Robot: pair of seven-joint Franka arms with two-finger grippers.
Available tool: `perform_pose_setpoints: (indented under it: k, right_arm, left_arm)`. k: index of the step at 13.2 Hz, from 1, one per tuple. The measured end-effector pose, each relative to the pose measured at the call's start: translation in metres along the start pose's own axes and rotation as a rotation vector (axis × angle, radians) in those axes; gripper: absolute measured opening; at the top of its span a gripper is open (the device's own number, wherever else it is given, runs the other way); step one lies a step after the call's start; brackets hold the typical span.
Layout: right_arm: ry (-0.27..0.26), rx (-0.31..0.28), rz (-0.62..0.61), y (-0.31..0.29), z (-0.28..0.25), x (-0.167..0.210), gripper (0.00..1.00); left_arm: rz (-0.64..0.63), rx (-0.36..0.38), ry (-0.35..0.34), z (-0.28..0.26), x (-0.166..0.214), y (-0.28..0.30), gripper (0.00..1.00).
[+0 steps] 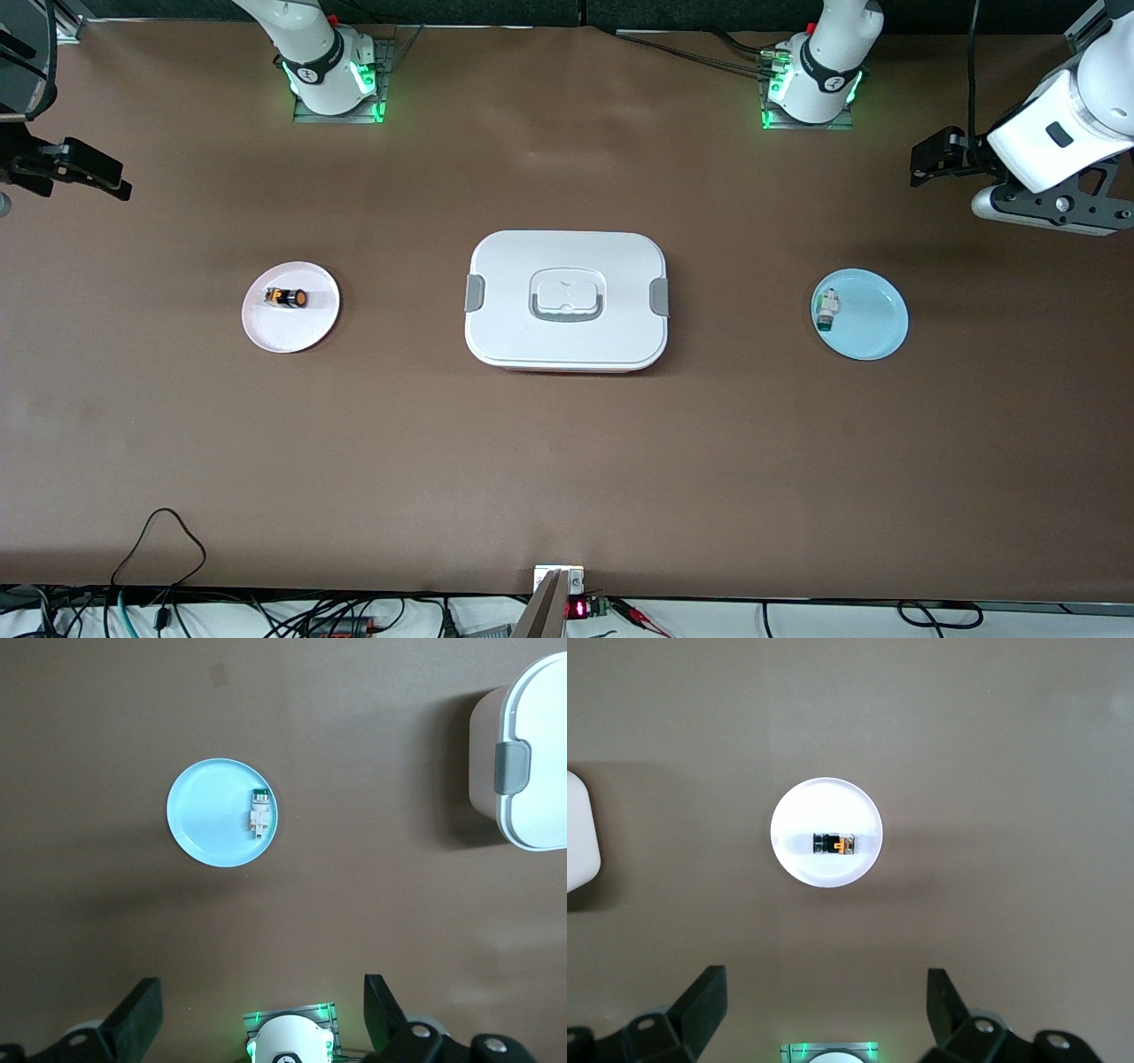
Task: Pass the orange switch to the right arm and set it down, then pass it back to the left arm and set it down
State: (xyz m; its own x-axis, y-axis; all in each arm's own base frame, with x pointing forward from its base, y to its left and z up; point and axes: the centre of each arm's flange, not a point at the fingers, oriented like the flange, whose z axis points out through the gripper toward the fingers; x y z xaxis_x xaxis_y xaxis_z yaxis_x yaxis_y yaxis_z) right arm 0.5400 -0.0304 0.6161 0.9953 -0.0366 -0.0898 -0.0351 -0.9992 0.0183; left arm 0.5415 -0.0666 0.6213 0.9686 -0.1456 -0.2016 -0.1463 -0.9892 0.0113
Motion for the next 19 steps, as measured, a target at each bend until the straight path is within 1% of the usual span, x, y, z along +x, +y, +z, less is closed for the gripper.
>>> perform_pose_setpoints:
  k: [12, 17, 19]
  right_arm:
    - [-0.016, 0.0, 0.002, 0.001, 0.002, -0.001, 1.0]
    - [-0.037, -0.004, -0.007, -0.005, 0.015, 0.008, 1.0]
    - [-0.034, -0.006, -0.011, -0.007, 0.023, 0.016, 1.0]
  left_arm:
    - [0.0, 0.0, 0.0, 0.0, 0.0, 0.0, 1.0]
    - [0.0, 0.0, 0.0, 0.0, 0.0, 0.0, 1.0]
    - [0.0, 0.0, 0.0, 0.0, 0.0, 0.0, 1.0]
